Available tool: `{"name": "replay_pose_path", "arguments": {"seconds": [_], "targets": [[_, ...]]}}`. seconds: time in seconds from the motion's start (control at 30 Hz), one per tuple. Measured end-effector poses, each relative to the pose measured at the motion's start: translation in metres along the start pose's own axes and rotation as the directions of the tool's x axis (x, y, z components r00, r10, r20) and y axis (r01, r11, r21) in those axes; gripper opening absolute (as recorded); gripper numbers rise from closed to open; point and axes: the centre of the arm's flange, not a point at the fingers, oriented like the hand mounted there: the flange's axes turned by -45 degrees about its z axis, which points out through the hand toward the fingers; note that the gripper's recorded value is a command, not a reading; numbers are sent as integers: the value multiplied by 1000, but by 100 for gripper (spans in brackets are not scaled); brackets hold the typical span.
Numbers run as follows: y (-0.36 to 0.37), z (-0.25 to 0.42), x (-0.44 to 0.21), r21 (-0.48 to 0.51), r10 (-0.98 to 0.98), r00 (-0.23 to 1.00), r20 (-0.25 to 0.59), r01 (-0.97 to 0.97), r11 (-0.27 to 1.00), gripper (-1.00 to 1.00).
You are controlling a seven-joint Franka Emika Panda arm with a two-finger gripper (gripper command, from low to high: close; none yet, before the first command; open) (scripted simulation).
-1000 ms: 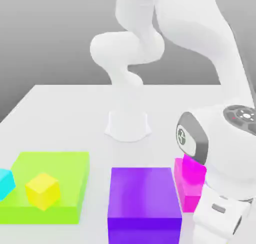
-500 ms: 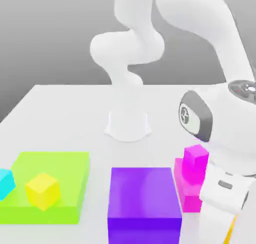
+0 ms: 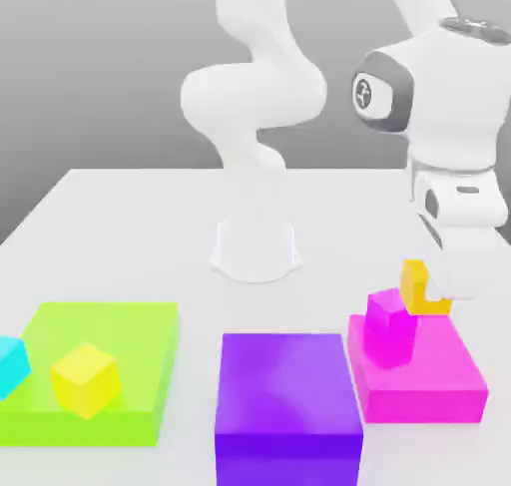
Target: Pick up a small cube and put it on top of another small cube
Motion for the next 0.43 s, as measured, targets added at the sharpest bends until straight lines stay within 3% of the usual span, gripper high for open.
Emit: {"name": "replay_pose_path", "arguments": {"seconds": [0.13,0.3,0.33,0.43], "targets": [[-41,-1,0,1,-147,989,-3,147,989,-100],[-47,47,0,1,-175,985,-4,175,985,-100],[-48,56,0,1,-175,985,-3,175,985,100],[-48,56,0,1,-175,985,-3,175,985,100]]}}
